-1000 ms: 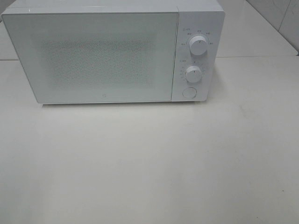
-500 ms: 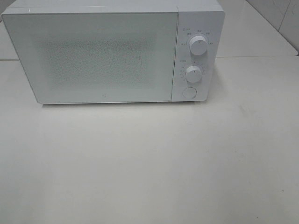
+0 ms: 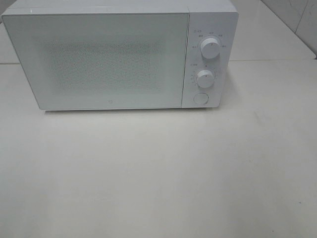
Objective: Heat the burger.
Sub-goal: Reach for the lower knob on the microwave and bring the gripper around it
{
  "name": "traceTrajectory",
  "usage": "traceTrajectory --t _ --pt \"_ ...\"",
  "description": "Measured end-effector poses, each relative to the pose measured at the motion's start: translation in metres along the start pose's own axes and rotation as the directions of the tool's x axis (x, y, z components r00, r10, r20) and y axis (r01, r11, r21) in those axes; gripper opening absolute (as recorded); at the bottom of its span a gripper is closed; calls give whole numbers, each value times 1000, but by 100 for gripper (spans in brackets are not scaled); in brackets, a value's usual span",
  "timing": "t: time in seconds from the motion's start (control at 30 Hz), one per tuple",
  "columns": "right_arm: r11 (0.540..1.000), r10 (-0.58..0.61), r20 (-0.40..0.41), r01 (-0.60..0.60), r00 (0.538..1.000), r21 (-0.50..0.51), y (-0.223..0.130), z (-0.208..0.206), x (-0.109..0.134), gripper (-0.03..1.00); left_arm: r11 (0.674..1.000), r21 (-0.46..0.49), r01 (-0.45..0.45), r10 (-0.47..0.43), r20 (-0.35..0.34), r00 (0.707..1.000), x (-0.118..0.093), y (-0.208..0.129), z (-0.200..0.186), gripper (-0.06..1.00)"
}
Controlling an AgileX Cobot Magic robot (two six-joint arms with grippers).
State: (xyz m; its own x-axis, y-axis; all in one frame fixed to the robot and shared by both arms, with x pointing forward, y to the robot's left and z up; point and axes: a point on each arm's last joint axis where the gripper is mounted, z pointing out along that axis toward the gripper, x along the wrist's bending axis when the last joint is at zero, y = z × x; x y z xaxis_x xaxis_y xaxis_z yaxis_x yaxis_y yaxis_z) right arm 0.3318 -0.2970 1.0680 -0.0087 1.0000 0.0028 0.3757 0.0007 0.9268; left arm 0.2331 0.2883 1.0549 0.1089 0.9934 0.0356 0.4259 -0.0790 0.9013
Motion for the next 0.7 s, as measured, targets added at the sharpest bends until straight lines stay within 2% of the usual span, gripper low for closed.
traceTrajectory --t 0.4,0.7 --pt "1000 -12 -35 13 999 17 9 53 7 75 1000 0 0 0 0 1000 0 0 0 99" --pt "1000 3 -72 -5 997 -21 11 94 14 75 1000 0 0 0 0 1000 0 0 0 99"
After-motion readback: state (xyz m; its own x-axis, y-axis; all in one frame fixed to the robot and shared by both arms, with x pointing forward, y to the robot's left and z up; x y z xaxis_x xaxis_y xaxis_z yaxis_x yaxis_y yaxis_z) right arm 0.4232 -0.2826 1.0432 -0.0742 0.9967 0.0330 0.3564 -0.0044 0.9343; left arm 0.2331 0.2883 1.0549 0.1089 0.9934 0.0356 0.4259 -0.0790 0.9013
